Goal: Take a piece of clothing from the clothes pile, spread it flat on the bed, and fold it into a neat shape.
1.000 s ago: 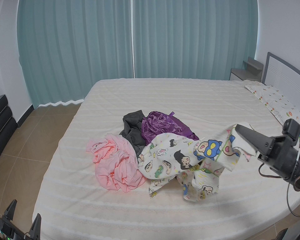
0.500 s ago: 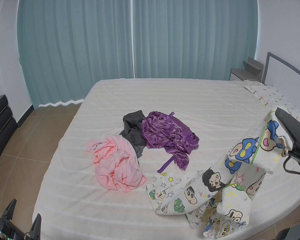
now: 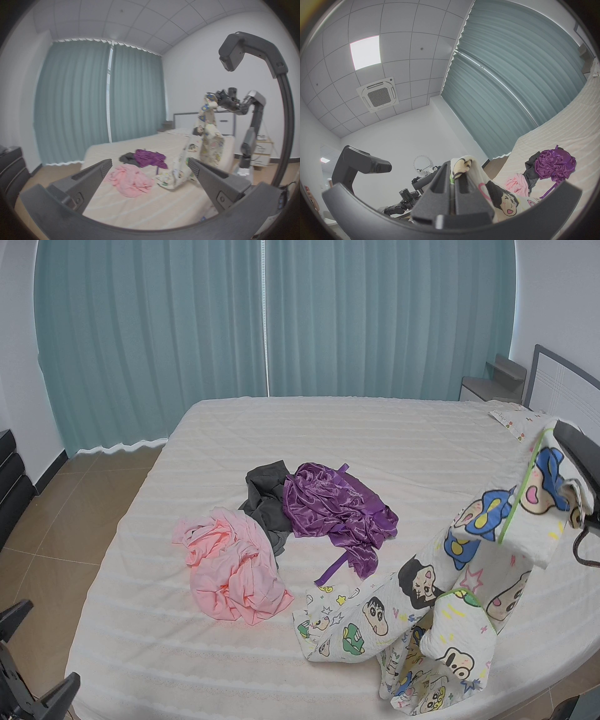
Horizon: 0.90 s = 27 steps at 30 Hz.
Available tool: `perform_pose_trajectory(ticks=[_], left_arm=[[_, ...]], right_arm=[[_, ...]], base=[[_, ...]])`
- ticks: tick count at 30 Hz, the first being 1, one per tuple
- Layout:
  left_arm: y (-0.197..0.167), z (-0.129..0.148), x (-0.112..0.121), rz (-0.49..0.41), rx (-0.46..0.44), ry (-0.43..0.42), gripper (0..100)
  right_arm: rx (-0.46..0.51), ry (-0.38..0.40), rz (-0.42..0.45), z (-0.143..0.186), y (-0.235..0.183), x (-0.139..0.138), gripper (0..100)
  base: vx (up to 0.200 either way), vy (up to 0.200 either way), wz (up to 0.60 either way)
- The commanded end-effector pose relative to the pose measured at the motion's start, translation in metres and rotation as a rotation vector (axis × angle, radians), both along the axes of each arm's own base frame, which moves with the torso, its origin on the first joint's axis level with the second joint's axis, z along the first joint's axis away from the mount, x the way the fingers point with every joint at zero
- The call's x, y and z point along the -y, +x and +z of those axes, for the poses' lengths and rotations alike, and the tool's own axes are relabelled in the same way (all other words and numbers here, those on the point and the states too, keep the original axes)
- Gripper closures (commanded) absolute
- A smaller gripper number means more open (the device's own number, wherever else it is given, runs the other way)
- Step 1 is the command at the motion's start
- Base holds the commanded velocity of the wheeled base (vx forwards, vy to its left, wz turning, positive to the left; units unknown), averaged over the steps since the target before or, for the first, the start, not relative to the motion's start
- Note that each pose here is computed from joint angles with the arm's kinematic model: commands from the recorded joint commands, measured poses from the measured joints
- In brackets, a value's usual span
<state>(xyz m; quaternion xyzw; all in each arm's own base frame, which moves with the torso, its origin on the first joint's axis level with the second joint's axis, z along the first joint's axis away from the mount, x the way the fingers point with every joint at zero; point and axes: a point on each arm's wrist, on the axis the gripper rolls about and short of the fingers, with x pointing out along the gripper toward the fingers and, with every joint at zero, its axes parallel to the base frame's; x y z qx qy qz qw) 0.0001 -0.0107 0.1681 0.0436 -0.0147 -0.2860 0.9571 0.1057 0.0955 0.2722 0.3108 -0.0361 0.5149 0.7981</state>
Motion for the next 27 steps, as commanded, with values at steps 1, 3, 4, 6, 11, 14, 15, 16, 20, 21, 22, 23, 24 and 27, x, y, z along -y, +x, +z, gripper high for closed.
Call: perform_pose_trajectory(ticks=[1, 3, 4, 6, 11, 14, 15, 16, 20, 21, 22, 23, 24, 27], left_arm=[[0.090, 0.003, 0.044, -0.495, -0.388, 0.107, 0], [0.093, -0.001, 0.058, -0.588, -0.428, 0.132, 0], [0.093, -0.002, 0.064, -0.630, -0.436, 0.143, 0], [0.096, -0.005, 0.074, -0.686, -0.451, 0.157, 0], [0.104, -0.016, 0.098, -0.781, -0.494, 0.197, 0], [0.111, -0.019, 0.110, -0.809, -0.476, 0.198, 0], [0.113, -0.021, 0.114, -0.822, -0.475, 0.201, 0], [0.114, -0.022, 0.116, -0.826, -0.477, 0.201, 0], [0.120, -0.028, 0.132, -0.861, -0.486, 0.199, 0], [0.122, -0.032, 0.141, -0.877, -0.477, 0.192, 0], [0.124, -0.032, 0.146, -0.887, -0.472, 0.181, 0], [0.125, -0.034, 0.150, -0.891, -0.474, 0.170, 0], [0.126, -0.034, 0.154, -0.896, -0.471, 0.160, 0], [0.129, -0.035, 0.165, -0.903, -0.482, 0.104, 0]], right_arm=[[-0.010, -0.017, 0.003, 0.020, 0.033, -0.026, 100], [-0.006, -0.011, -0.002, 0.023, 0.035, -0.028, 100], [-0.009, -0.013, -0.004, 0.023, 0.037, -0.029, 100], [-0.008, -0.010, -0.008, 0.025, 0.039, -0.030, 100], [-0.019, -0.011, -0.028, 0.025, 0.048, -0.035, 100], [-0.026, -0.005, -0.045, 0.026, 0.054, -0.040, 100], [-0.027, -0.004, -0.050, 0.027, 0.056, -0.041, 100], [-0.027, -0.002, -0.053, 0.027, 0.056, -0.042, 100], [-0.035, -0.004, -0.063, 0.025, 0.058, -0.042, 100], [-0.037, -0.004, -0.064, 0.025, 0.058, -0.042, 100], [-0.037, -0.004, -0.066, 0.025, 0.058, -0.042, 100], [-0.038, -0.005, -0.067, 0.024, 0.058, -0.041, 100], [-0.038, -0.004, -0.070, 0.025, 0.058, -0.041, 100], [-0.035, -0.002, -0.072, 0.025, 0.057, -0.040, 100]], base=[[0.000, 0.000, 0.00], [0.000, 0.000, 0.00], [0.000, 0.000, 0.00], [0.000, 0.000, 0.00], [0.000, 0.000, 0.00], [0.000, 0.000, 0.00], [0.000, 0.000, 0.00], [0.000, 0.000, 0.00], [0.000, 0.000, 0.00], [0.000, 0.000, 0.00], [0.000, 0.000, 0.00], [0.000, 0.000, 0.00], [0.000, 0.000, 0.00], [0.000, 0.000, 0.00]])
